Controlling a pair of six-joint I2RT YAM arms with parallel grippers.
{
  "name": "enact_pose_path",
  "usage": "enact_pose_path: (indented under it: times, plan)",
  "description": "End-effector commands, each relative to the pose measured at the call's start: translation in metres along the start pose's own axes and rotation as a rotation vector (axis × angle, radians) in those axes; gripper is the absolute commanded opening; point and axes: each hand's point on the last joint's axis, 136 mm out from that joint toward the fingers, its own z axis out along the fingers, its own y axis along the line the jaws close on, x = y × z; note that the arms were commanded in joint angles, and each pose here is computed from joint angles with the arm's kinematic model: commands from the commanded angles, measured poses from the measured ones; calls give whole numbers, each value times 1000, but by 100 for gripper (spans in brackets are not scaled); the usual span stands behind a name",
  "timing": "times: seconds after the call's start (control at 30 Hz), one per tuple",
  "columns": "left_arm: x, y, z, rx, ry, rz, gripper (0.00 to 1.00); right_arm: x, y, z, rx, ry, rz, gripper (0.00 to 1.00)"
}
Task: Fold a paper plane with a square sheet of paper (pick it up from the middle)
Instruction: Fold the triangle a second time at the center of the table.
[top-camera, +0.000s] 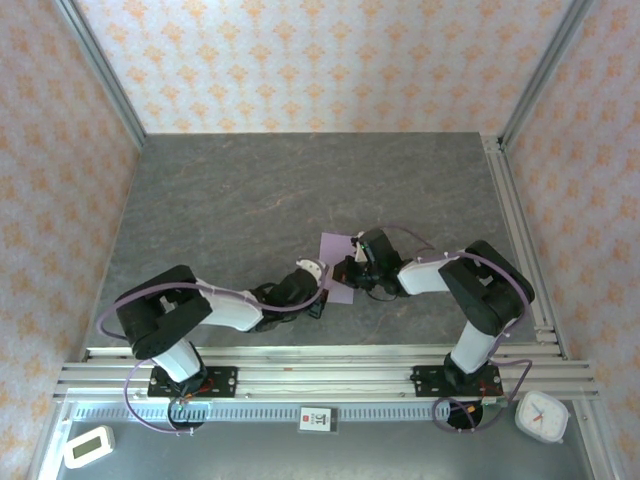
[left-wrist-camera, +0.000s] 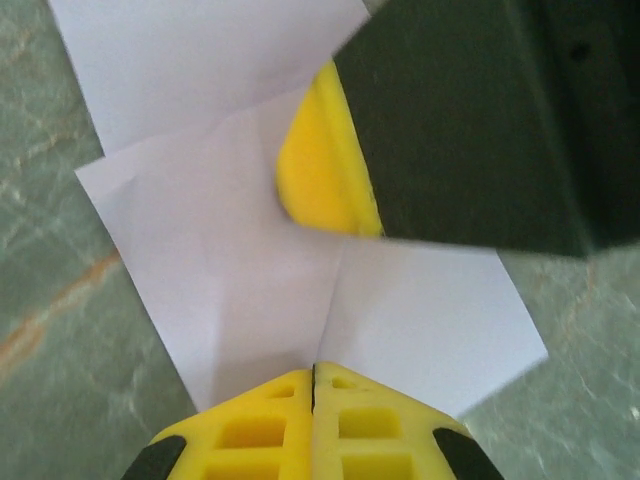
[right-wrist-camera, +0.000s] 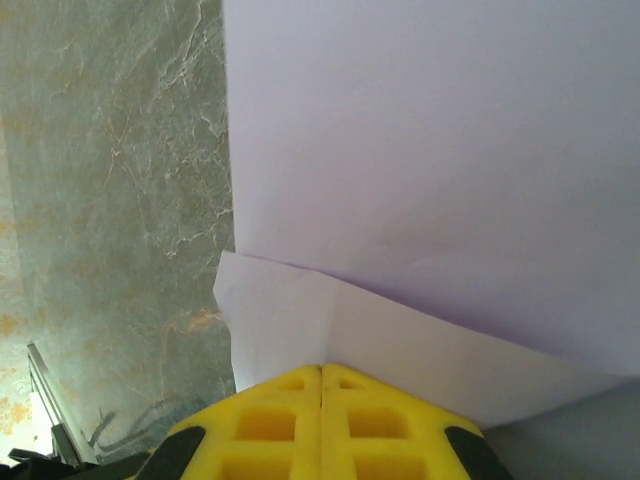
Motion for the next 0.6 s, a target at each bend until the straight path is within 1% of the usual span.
enact_pose_path:
  times: [0.0, 0.13, 0.23, 0.3, 0.4, 0.57]
  plan:
    - [41, 20, -12, -72, 106, -23, 0, -2, -10, -3, 32, -11, -5, 0]
    - [51, 24, -26, -66, 104, -62, 0, -1, -6, -3, 20, 16, -40, 0]
    - [41, 22, -37, -48, 61, -74, 0, 3, -7, 0, 17, 61, -87, 0]
    - [28, 17, -43, -35, 22, -80, 0, 2, -13, 2, 50, 71, -107, 0]
    - [4, 10, -50, -32, -40, -90, 0, -1, -14, 1, 55, 73, -108, 0]
    - [-40, 0, -57, -16, -140, -112, 0, -15, 7, -6, 16, 42, -121, 0]
